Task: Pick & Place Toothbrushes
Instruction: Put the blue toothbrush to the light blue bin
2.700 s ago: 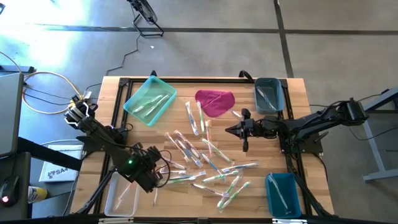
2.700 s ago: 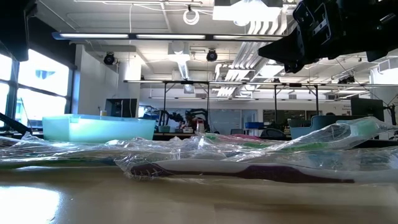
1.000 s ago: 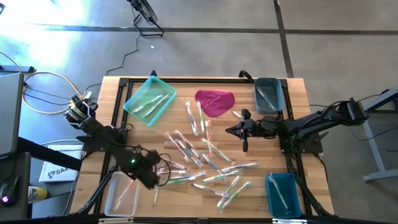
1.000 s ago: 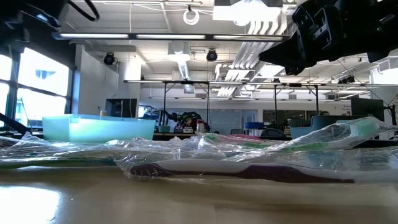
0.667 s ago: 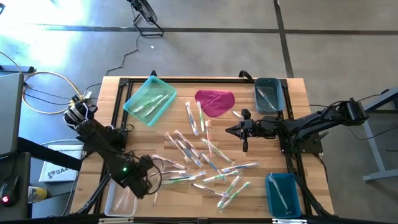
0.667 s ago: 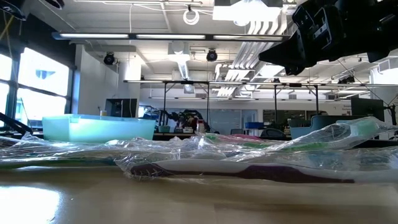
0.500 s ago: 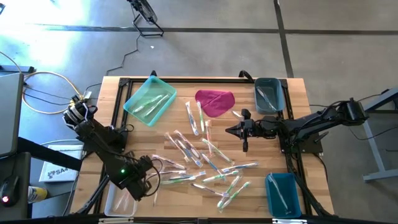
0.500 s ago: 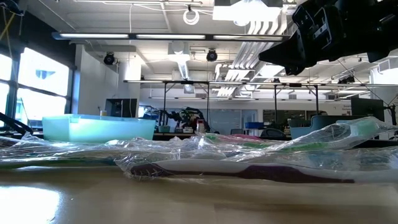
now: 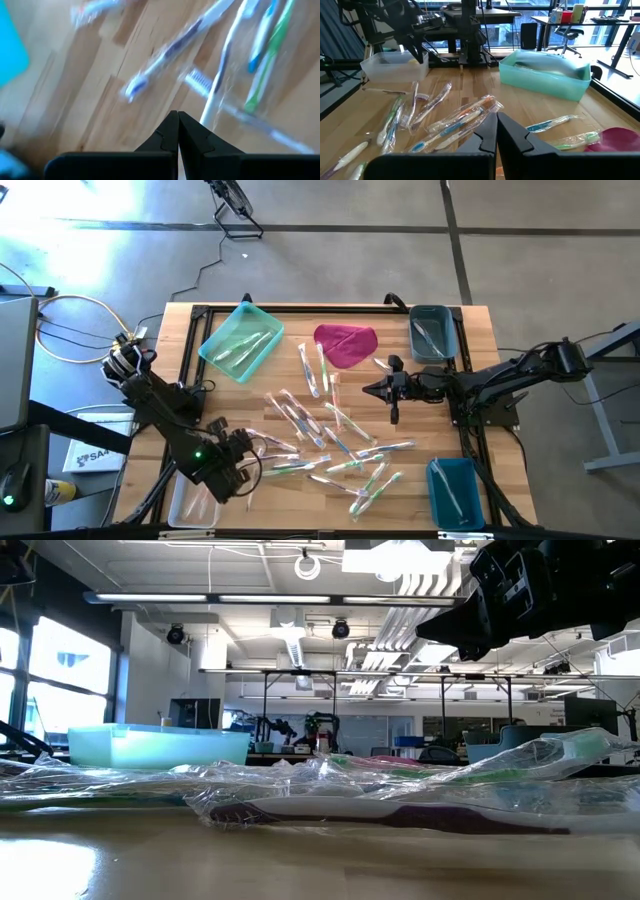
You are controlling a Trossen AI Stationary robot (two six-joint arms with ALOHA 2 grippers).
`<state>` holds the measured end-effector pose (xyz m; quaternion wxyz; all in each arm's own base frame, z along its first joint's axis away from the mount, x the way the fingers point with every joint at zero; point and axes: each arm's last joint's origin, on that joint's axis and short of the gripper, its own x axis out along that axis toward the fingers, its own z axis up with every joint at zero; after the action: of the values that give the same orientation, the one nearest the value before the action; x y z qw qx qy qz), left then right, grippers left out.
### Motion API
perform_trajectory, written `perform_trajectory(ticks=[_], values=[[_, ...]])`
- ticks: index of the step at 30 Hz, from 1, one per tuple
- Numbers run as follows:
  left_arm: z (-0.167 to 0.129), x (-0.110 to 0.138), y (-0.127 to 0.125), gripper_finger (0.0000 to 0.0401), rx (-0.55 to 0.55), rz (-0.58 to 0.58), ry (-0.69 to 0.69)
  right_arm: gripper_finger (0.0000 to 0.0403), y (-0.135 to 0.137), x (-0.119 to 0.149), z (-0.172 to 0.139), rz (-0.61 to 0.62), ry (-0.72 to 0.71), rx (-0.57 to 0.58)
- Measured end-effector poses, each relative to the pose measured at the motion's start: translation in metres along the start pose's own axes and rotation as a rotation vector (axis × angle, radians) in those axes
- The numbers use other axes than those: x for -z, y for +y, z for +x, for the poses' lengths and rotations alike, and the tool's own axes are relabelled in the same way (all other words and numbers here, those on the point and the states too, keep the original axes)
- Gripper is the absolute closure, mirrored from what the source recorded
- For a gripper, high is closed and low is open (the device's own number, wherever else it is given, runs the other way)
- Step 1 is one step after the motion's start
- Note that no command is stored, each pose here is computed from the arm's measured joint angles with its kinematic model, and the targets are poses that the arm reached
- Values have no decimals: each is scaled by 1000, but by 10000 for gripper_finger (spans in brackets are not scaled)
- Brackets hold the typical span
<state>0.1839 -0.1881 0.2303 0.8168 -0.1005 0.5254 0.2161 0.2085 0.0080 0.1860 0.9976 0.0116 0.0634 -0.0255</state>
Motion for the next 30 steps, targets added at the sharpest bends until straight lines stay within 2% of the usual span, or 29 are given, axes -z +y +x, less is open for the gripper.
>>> perform_trajectory(ticks=[5,9,19,30], values=[[5,-15,-5,401,50,15,-67,401,0,0,0,-1,0,0],[14,-35,-2,401,60,85,-91,401,0,0,0,-8,0,0],[43,-92,36,401,-68,251,-76,401,0,0,0,-63,0,1],[61,-125,73,401,-158,381,-27,401,-14,1,1,-37,18,70]])
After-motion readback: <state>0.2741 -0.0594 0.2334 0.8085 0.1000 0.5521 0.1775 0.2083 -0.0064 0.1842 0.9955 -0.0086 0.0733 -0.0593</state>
